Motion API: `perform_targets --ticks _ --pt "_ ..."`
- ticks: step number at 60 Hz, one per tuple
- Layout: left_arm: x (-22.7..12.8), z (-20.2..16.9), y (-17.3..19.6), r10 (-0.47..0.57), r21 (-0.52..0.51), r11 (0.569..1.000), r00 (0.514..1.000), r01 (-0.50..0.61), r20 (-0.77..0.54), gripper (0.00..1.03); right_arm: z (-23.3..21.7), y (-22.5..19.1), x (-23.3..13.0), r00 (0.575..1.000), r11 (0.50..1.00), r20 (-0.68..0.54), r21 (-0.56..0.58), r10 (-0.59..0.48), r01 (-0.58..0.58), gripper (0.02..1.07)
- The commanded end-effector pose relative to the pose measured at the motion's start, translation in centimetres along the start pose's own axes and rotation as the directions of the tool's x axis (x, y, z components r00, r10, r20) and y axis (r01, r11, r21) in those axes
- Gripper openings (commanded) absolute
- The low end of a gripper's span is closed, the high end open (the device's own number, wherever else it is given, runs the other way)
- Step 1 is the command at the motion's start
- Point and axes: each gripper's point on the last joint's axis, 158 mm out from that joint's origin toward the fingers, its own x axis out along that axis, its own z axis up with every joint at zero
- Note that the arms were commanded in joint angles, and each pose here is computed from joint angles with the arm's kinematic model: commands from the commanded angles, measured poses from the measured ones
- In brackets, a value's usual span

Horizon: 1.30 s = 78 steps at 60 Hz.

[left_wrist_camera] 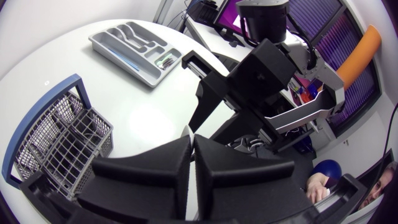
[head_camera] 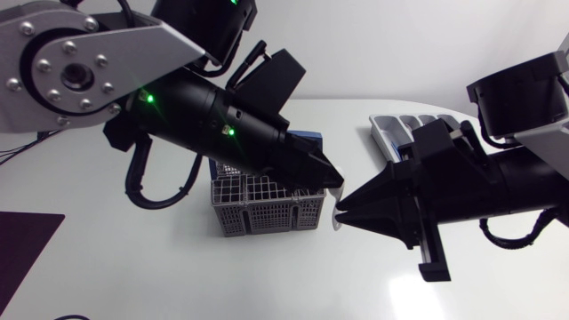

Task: Unload the cutlery basket into the drawer organizer.

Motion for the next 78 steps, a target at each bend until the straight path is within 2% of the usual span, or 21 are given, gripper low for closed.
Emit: perform_targets --ticks 1,13,32,39,57,64,74,78 --pt "-0.2 -1.1 -0.5 -0.025 0.006 1.0 1.0 0.025 -0.018 0.04 1.5 -0.8 -1.2 0.998 0.999 0.035 0.001 -0.045 0.045 0.4" --pt "-0.2 -1.6 -0.5 -0.026 0.009 1.0 0.999 0.026 -0.027 0.04 1.2 -1.5 -1.4 0.997 0.998 0.031 0.016 -0.065 0.064 0.53" --pt "-0.5 -1.2 -1.3 -0.035 0.024 0.999 0.999 0.036 -0.021 0.04 1.3 -0.1 -0.3 1.0 1.0 0.019 0.017 -0.007 0.006 0.52" --pt "-0.5 -1.2 -1.4 -0.037 0.025 0.999 0.999 0.037 -0.022 0.04 1.0 0.7 0.3 1.0 1.0 0.008 0.018 0.021 -0.021 0.48" --pt "-0.6 -1.2 -1.4 -0.036 0.025 0.999 0.999 0.036 -0.018 0.04 0.4 0.5 1.1 0.999 0.999 -0.006 0.028 0.033 -0.033 0.25" --pt "-0.7 -1.3 -1.4 -0.036 0.025 0.999 0.999 0.036 -0.018 0.04 0.3 0.5 1.2 0.999 0.999 -0.009 0.032 0.035 -0.035 0.07" --pt "-0.7 -1.2 -1.4 -0.036 0.027 0.999 0.999 0.036 -0.016 0.05 0.0 0.8 1.4 0.999 0.998 -0.021 0.043 0.047 -0.047 0.08" --pt "-0.7 -1.1 -1.4 -0.035 0.029 0.999 0.999 0.036 -0.011 0.15 -0.1 0.8 1.4 0.998 0.998 -0.024 0.049 0.05 -0.049 0.07"
